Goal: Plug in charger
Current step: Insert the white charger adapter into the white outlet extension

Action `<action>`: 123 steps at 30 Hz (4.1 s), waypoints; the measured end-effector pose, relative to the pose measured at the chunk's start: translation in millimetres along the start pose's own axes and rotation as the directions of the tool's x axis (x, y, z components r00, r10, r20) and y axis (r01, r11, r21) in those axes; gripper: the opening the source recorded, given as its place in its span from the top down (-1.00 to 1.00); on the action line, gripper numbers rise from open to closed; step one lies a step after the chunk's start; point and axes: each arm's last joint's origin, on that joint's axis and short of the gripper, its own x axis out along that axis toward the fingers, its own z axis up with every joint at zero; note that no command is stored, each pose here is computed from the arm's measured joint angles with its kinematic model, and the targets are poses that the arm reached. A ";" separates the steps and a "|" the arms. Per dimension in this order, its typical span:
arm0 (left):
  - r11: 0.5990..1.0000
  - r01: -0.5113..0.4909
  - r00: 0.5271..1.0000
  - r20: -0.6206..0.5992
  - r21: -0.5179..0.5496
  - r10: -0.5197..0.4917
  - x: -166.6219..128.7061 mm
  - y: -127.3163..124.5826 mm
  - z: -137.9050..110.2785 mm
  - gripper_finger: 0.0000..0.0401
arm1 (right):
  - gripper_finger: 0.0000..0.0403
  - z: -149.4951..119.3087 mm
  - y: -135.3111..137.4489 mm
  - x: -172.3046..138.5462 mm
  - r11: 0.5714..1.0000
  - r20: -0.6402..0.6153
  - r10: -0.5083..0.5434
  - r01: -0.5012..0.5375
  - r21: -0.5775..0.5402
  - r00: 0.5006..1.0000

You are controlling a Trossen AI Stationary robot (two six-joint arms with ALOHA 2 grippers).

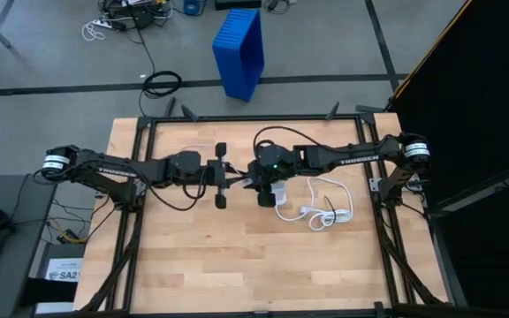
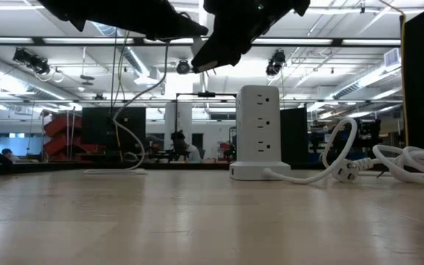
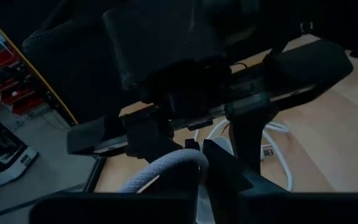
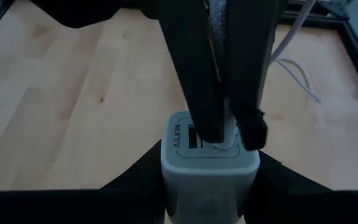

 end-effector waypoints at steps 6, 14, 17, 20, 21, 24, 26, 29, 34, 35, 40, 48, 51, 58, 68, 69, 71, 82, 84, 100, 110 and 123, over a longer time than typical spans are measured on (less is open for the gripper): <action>1.000 0.000 1.000 -0.006 -0.004 0.000 -0.2 0.3 0.6 1.00 | 0.43 5.9 -0.3 0.1 1.000 0.063 0.004 -0.003 -0.008 0.998; 1.000 0.015 0.999 -0.041 -0.004 -0.015 0.3 -1.5 -3.8 1.00 | 0.43 3.0 -0.8 -0.2 1.000 0.033 0.008 -0.008 -0.015 0.999; 1.000 0.010 0.999 -0.035 0.001 -0.010 0.7 -1.4 -3.7 1.00 | 0.43 1.4 -3.5 -0.3 1.000 0.019 0.010 -0.010 -0.010 1.000; 1.000 0.002 1.000 -0.030 0.003 -0.002 0.9 -1.1 -3.5 1.00 | 0.43 -0.1 -4.8 -0.5 1.000 0.003 0.010 -0.010 -0.007 1.000; 1.000 0.001 1.000 -0.027 0.003 -0.001 1.0 -1.1 -3.3 1.00 | 0.43 -0.6 -4.7 -0.2 1.000 -0.002 0.011 -0.011 -0.007 1.000; 1.000 -0.001 1.000 -0.022 0.003 0.001 1.1 -1.0 -3.2 1.00 | 0.40 -1.4 -4.6 1.3 1.000 -0.007 0.011 -0.011 0.013 1.000; 1.000 0.000 1.000 -0.020 0.003 0.000 1.1 -1.1 -3.2 1.00 | 0.22 0.2 -4.8 1.2 1.000 0.007 0.009 -0.009 0.018 1.000; 1.000 0.012 0.998 -0.060 0.010 -0.011 2.3 -3.5 -10.0 1.00 | -0.08 7.8 -4.8 -3.7 1.000 0.049 0.007 -0.008 0.017 0.999; 1.000 -0.022 1.000 -0.006 0.011 0.022 -0.4 0.4 -1.3 1.00 | -0.26 3.7 -2.1 -4.6 1.000 0.009 0.015 -0.015 0.014 1.000; 1.000 -0.020 1.000 -0.011 0.012 0.020 -1.7 0.6 -1.1 1.00 | -0.26 3.8 -2.2 -5.3 1.000 0.008 0.015 -0.015 0.014 1.000; 0.999 -0.046 0.998 0.044 0.003 0.046 -13.3 6.1 9.8 1.00 | -0.15 -1.0 -1.9 -7.1 1.000 -0.041 0.018 -0.018 0.012 0.999; 0.994 -0.102 0.976 0.188 -0.026 0.105 -34.7 9.9 15.1 1.00 | -0.01 1.9 -1.5 -11.3 1.000 -0.015 0.013 -0.013 0.016 1.000; 0.993 -0.115 0.963 0.239 -0.036 0.120 -42.7 4.4 0.9 1.00 | 0.02 -5.8 0.6 -6.8 1.000 0.032 0.011 -0.012 0.006 0.999; 0.987 -0.136 0.860 0.484 -0.090 0.162 -66.1 -6.0 -24.6 1.00 | 0.01 -50.4 -2.9 -5.1 0.997 0.327 -0.004 -0.022 0.076 0.945; 0.978 -0.147 0.761 0.615 -0.148 0.208 -65.7 -8.6 -29.7 1.00 | -0.12 -78.9 -0.2 -15.3 0.998 0.696 0.000 -0.047 0.049 0.718; 0.976 -0.130 0.757 0.619 -0.174 0.211 -63.2 -7.8 -27.4 1.00 | -0.14 -78.4 0.4 -14.3 0.998 0.690 0.003 -0.041 0.039 0.723; 0.972 -0.093 0.774 0.599 -0.214 0.206 -55.3 -8.9 -28.8 1.00 | -0.18 -77.3 1.8 -9.5 1.000 0.683 0.008 -0.021 0.011 0.730; 0.962 -0.018 0.785 0.592 -0.274 0.183 -11.9 -13.1 -28.4 1.00 | -0.38 -75.6 9.5 13.2 1.000 0.671 -0.003 0.011 -0.008 0.742; 0.962 -0.012 0.789 0.588 -0.274 0.177 -8.5 -13.6 -28.9 1.00 | -0.39 -74.9 10.3 12.7 1.000 0.678 -0.003 0.012 -0.008 0.735; 0.959 0.000 0.799 0.577 -0.283 0.170 -5.5 -15.5 -32.2 1.00 | -0.03 -70.4 9.7 6.1 1.000 0.733 -0.012 0.029 -0.010 0.681; 0.961 0.006 0.811 0.564 -0.276 0.157 -4.5 -16.4 -33.6 1.00 | 0.44 -70.6 10.0 6.2 1.000 0.732 -0.004 0.026 -0.018 0.681; 0.982 -0.016 0.911 0.402 -0.191 0.093 -17.7 -17.7 -41.2 0.37 | 0.44 -70.0 7.0 2.1 0.998 0.681 -0.023 -0.020 0.056 0.732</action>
